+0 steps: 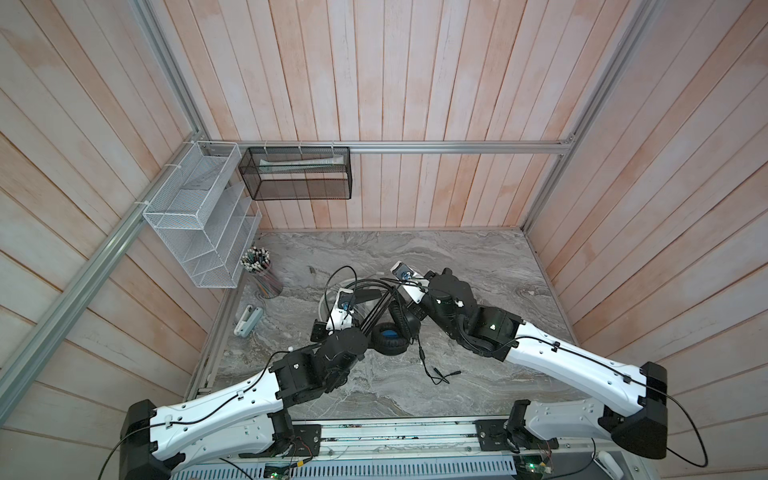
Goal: Wrap the headphones
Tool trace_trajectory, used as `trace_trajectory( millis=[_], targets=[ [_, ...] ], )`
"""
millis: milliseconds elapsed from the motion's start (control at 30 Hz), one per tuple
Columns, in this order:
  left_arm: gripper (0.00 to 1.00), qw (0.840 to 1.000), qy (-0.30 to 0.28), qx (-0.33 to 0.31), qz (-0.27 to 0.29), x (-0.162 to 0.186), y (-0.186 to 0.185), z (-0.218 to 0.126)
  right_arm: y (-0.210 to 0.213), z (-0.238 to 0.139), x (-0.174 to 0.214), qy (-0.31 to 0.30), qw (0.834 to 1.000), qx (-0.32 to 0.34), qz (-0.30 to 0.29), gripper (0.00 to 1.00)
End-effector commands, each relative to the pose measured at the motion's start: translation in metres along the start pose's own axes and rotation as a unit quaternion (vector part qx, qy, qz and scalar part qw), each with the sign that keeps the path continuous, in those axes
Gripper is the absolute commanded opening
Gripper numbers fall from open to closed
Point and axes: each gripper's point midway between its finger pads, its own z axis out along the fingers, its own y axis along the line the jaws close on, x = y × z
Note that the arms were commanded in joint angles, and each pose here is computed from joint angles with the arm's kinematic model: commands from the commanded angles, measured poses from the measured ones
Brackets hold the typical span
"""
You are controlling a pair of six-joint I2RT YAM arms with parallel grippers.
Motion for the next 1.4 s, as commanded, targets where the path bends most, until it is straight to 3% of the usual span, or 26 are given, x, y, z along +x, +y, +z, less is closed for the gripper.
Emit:
trace_trajectory(
  millis=[0,300,567,1033,1367],
  targets=[
    [0.00,0.995,0.027,-0.008,0.097,0.030,0.006,-0.002,-0.076,-0.013,-0.039,-0.063,0.985,0.131,0.093,0.04],
    [0.00,0.994,0.025,-0.002,0.102,0.032,0.001,-0.004,-0.076,-0.020,-0.051,-0.097,0.983,0.111,0.109,0.00],
    [0.00,0.995,0.017,-0.001,0.098,0.027,0.005,-0.007,-0.078,0.005,-0.027,-0.056,0.985,0.119,0.109,0.00],
    [0.00,0.999,-0.019,0.019,0.036,0.006,0.017,-0.018,-0.067,0.023,-0.015,-0.037,0.988,0.088,0.122,0.18],
    [0.00,0.997,-0.048,0.032,-0.045,-0.025,0.041,-0.033,-0.057,0.025,-0.001,-0.036,0.987,0.076,0.138,0.02]
  ],
)
